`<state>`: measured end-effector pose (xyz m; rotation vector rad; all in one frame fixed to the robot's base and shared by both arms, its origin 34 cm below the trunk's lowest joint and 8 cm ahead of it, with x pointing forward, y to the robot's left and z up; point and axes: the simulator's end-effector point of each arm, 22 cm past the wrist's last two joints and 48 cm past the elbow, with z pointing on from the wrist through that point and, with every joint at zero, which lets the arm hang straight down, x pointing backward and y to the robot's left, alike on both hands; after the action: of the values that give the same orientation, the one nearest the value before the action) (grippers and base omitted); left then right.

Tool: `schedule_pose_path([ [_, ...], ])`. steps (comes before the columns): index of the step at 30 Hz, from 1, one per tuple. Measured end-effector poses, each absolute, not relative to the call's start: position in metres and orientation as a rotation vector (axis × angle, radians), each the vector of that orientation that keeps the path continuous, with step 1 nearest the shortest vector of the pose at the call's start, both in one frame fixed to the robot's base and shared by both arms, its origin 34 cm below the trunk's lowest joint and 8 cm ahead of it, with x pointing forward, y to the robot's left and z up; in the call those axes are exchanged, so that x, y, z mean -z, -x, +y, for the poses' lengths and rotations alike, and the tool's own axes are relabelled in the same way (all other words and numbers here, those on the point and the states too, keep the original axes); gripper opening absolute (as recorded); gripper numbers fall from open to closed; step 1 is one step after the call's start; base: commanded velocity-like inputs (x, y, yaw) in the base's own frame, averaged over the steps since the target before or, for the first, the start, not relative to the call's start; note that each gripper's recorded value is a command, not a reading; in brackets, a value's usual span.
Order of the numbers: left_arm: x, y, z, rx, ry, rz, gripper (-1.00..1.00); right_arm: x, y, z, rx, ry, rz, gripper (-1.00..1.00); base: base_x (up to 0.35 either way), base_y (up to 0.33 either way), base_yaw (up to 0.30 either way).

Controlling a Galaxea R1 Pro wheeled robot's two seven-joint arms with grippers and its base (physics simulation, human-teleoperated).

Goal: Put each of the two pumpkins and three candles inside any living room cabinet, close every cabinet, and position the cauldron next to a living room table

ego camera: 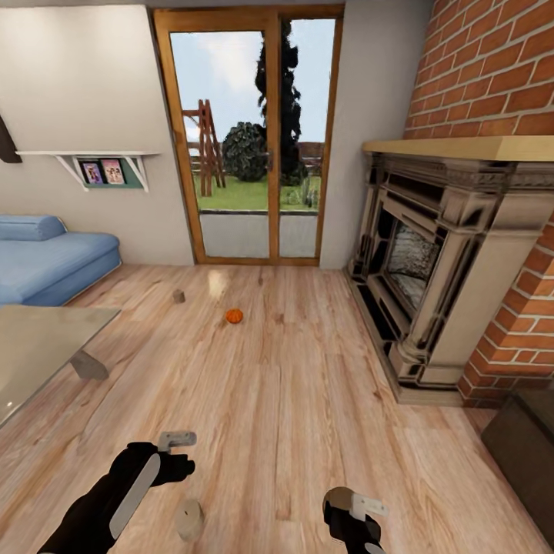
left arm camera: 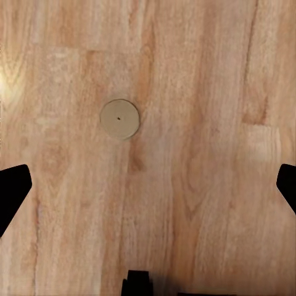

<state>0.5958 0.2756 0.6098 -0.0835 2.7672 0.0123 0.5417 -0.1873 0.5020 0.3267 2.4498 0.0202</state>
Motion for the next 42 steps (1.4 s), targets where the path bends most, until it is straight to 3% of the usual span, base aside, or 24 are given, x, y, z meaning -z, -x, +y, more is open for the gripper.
schedule_pose_path([
  [42,-0.6061,-0.5927,0.2768,-0.016,0.086,2.778,1.0,-0.502,-0.542,-0.1871,-0.02,-0.324,2.45,-1.0,0.185,0.038,0.0],
])
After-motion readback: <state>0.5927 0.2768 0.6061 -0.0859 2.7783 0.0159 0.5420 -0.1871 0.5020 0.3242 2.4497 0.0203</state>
